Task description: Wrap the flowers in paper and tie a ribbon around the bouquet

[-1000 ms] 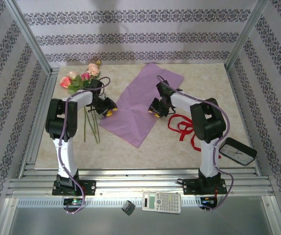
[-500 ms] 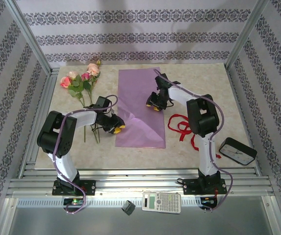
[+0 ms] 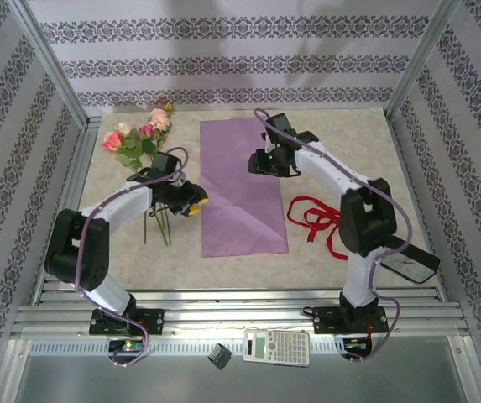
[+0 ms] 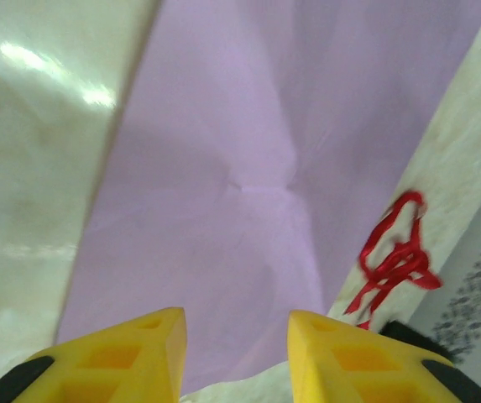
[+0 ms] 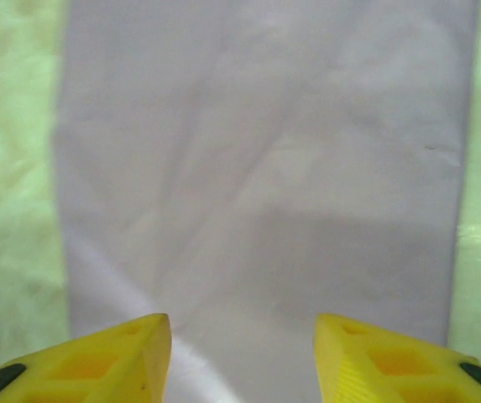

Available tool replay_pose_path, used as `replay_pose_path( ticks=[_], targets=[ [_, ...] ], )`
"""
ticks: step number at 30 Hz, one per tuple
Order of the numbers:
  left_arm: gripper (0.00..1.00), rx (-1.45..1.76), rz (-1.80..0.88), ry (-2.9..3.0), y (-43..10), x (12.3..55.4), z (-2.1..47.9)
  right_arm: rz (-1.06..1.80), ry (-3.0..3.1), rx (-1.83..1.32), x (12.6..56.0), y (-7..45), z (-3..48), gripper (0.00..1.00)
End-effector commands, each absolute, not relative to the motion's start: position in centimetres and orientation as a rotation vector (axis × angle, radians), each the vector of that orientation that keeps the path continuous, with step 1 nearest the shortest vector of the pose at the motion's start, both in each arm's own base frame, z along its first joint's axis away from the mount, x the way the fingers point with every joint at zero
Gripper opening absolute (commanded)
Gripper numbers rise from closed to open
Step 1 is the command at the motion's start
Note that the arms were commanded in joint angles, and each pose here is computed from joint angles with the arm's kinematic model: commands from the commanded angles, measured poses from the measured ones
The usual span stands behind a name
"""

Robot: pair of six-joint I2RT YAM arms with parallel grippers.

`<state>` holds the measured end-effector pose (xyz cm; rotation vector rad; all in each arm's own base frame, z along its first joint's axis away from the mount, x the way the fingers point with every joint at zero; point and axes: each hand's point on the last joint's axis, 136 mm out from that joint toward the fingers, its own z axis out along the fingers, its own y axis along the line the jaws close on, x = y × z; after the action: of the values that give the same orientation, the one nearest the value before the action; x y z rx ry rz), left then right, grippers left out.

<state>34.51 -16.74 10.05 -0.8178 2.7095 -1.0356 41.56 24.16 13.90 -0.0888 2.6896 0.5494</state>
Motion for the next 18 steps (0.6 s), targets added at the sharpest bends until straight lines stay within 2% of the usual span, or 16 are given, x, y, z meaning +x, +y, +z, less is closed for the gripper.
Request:
replay_pose_path(
  ticks=[1, 4, 8, 12, 18],
  targets=[
    [0.33, -0.982, -0.988, 2.687, -12.7, 34.4, 10.0, 0.465, 2.676, -0.449, 36.1, 27.9, 12.6, 0.47],
    [0.28, -1.058, -1.062, 2.666, -10.9, 34.5, 9.3, 0.437, 2.619, -0.774, 29.9, 32.6, 10.9, 0.49],
    [0.27, -1.101, -1.064, 2.64, -9.1, 34.3, 8.9, 0.266, 2.525, -1.111, 24.6, 35.8, 8.4, 0.63],
    [0.27, -1.123, -1.063, 2.626, -8.4, 33.9, 8.8, 0.11, 2.507, -1.281, 22.8, 36.6, 5.7, 0.72],
    [0.27, -1.135, -1.072, 2.623, -8.6, 33.0, 8.5, 0.024, 2.489, -1.405, 21.5, 37.9, 3.2, 0.74]
  ],
)
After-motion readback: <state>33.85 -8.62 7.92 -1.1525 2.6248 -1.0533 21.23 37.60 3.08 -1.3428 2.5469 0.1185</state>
